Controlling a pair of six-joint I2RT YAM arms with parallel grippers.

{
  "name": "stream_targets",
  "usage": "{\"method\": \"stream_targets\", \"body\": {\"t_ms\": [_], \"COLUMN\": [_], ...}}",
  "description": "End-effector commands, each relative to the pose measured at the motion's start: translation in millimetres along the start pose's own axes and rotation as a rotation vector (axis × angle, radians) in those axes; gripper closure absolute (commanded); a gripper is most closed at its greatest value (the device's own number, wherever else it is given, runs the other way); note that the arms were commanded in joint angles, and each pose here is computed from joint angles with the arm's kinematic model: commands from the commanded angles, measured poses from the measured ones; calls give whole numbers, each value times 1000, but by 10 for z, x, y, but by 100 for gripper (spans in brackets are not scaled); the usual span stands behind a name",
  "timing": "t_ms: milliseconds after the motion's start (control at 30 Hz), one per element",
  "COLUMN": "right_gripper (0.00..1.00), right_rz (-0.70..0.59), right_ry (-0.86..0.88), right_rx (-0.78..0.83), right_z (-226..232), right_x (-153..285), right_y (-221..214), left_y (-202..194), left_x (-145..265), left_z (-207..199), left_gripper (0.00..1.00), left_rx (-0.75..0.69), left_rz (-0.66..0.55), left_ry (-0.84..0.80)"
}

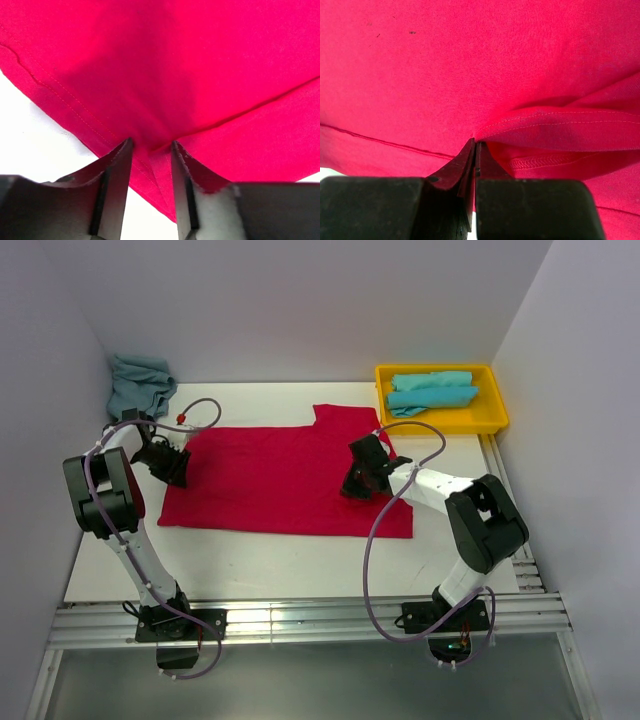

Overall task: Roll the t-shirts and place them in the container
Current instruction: Fold the tshirt

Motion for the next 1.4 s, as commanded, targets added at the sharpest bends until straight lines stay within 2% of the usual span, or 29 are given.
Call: {"method": "stream_targets", "body": {"t_ms": [0,167,433,533,933,967,1367], "right_gripper": [100,100,100,100,100,100,100], "right_rz": [-41,-42,-38,-39,-41,-43,-93], "right_ry": [38,33,30,31,28,30,17], "right_rx": [16,15,10,12,8,7,10], "right_z": [145,141,132,134,145,152,206], "right_x": [33,32,24,24,12,17,47], "right_y": [116,123,113,115,128,142,380], "left_y": [22,7,20,33,51,50,42], "left_x": [66,101,184,209,295,305,419], "left_z": [-36,-79,-115,-123,-164,-171,-159], "left_gripper": [59,65,66,69,95,99,100], "left_rx": [-26,-32,-41,-39,-48,-47,-18], "left_rz": [0,5,-2,-4,-11,-14,-45], "left_ry": [-13,-22,-15,-18,-20,-17,55]}}
Point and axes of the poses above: each gripper's point midway between its finger pads, its own x axis back along the fingers, its own z axis along the line the jaws close on, y = z × x, the point moved 9 cm from there along x, back along the fingers, and after that the axes turned 5 degrees about x, right-handed, at the moved point
